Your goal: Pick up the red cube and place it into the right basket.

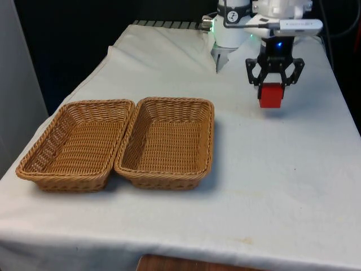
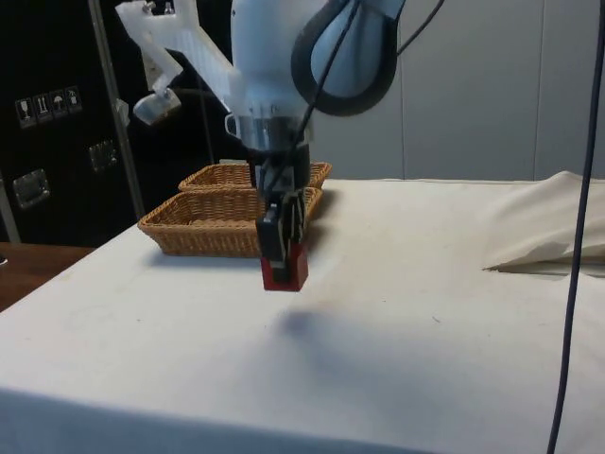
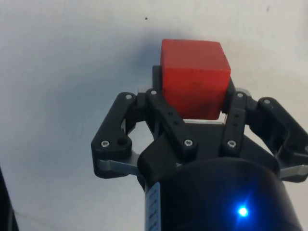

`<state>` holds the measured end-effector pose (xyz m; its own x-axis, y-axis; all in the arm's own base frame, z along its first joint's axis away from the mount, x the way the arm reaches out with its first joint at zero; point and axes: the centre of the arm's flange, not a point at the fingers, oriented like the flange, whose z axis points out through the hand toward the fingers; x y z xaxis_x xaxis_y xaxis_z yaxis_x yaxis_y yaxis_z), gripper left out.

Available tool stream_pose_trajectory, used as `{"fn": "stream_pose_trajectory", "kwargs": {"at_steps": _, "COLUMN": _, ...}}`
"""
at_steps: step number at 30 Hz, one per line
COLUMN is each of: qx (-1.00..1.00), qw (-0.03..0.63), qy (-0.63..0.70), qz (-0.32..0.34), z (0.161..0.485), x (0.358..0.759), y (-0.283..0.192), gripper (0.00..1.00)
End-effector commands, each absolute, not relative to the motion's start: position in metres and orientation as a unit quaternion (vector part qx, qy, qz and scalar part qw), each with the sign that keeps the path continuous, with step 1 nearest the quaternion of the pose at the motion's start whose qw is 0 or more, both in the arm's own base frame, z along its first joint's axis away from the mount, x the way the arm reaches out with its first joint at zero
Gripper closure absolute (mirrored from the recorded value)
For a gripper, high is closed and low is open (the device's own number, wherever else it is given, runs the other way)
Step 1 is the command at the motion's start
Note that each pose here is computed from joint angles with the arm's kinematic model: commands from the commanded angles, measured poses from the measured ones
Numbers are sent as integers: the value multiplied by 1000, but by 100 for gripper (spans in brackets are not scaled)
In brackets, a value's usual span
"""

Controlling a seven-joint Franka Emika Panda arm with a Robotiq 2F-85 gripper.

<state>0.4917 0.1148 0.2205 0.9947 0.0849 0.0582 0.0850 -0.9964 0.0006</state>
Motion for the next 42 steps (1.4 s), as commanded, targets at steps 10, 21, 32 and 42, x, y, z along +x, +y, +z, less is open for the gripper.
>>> {"fn": "stream_pose_trajectory", "kwargs": {"at_steps": 10, "qx": -999, "qw": 3, "qy": -42, "qz": -32, "z": 255, "x": 497, "y": 107, "gripper": 97}}
{"fn": "stream_pose_trajectory", "kwargs": {"at_steps": 21, "qx": -999, "qw": 6, "qy": -41, "qz": -35, "z": 288, "x": 504, "y": 96, "gripper": 97}}
{"fn": "stream_pose_trajectory", "kwargs": {"at_steps": 32, "qx": -998, "qw": 11, "qy": -40, "qz": -39, "z": 321, "x": 515, "y": 80, "gripper": 97}}
{"fn": "stream_pose_trajectory", "kwargs": {"at_steps": 42, "qx": -998, "qw": 11, "qy": -39, "qz": -39, "z": 346, "x": 531, "y": 51, "gripper": 97}}
